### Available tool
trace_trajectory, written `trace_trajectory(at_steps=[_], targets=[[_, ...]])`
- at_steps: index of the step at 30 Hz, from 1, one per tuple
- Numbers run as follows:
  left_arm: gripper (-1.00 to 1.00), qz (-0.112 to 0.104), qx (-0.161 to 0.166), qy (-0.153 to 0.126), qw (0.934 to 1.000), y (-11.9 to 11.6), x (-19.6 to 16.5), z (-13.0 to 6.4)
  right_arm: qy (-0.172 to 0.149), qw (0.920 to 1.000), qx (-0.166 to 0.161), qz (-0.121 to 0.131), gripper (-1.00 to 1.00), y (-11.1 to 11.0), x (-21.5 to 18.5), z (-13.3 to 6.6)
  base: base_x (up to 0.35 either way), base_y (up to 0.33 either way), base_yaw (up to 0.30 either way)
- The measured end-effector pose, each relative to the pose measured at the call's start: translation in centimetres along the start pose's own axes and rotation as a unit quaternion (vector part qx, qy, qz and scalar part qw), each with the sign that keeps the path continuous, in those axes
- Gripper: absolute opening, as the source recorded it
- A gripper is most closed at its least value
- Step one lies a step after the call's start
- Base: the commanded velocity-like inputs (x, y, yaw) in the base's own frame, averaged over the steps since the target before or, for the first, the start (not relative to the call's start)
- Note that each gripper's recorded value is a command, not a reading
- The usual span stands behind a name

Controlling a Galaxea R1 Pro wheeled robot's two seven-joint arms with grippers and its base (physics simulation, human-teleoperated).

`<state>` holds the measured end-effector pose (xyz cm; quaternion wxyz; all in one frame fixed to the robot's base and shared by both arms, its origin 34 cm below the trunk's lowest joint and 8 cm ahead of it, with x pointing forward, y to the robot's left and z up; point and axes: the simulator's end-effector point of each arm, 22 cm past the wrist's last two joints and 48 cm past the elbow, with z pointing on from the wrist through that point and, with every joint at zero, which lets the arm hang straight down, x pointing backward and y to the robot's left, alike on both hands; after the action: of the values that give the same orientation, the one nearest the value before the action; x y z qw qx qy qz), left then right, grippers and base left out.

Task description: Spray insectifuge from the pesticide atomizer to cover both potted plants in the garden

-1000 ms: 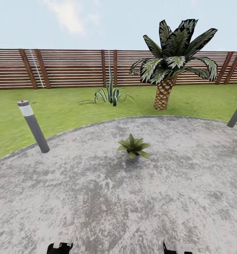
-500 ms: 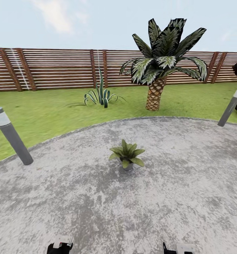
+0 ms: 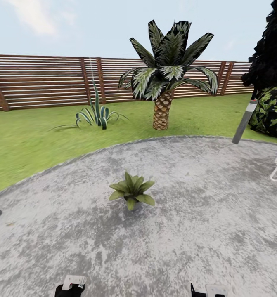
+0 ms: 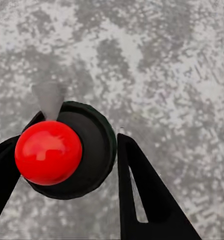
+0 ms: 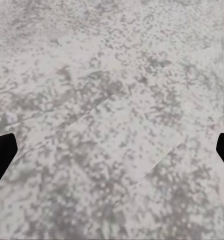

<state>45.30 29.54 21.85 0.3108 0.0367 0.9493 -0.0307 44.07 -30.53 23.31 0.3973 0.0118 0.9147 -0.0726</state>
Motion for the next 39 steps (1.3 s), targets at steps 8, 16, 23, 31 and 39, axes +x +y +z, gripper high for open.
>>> trace_trajectory(at_steps=[8,16,23,31,39], targets=[[-1.00,0.000,0.000,0.000,1.0000,0.01,0.00,0.00,0.000,1.0000,0.000,0.000,1.00,0.01,0.04,-0.02,0.340,0.000,-0.092],[-1.00,0.000,0.000,0.000,1.0000,0.02,0.01,0.00,0.000,1.0000,0.000,0.000,1.00,0.01,0.02,0.01,0.284,0.132,-0.001],[-1.00,0.000,0.000,0.000,1.0000,0.02,0.02,0.02,0.001,1.0000,0.000,0.000,1.00,0.00,0.05,0.01,0.092,0.265,0.000],[-1.00,0.000,0.000,0.000,1.0000,0.01,0.03,0.02,0.001,1.0000,0.001,0.000,1.00,-0.02,0.06,0.01,0.002,0.030,0.000],[-1.00,0.000,0.000,0.000,1.0000,0.01,0.04,0.02,0.001,1.0000,0.001,0.000,1.00,-0.02,0.07,0.00,0.000,0.000,0.000]])
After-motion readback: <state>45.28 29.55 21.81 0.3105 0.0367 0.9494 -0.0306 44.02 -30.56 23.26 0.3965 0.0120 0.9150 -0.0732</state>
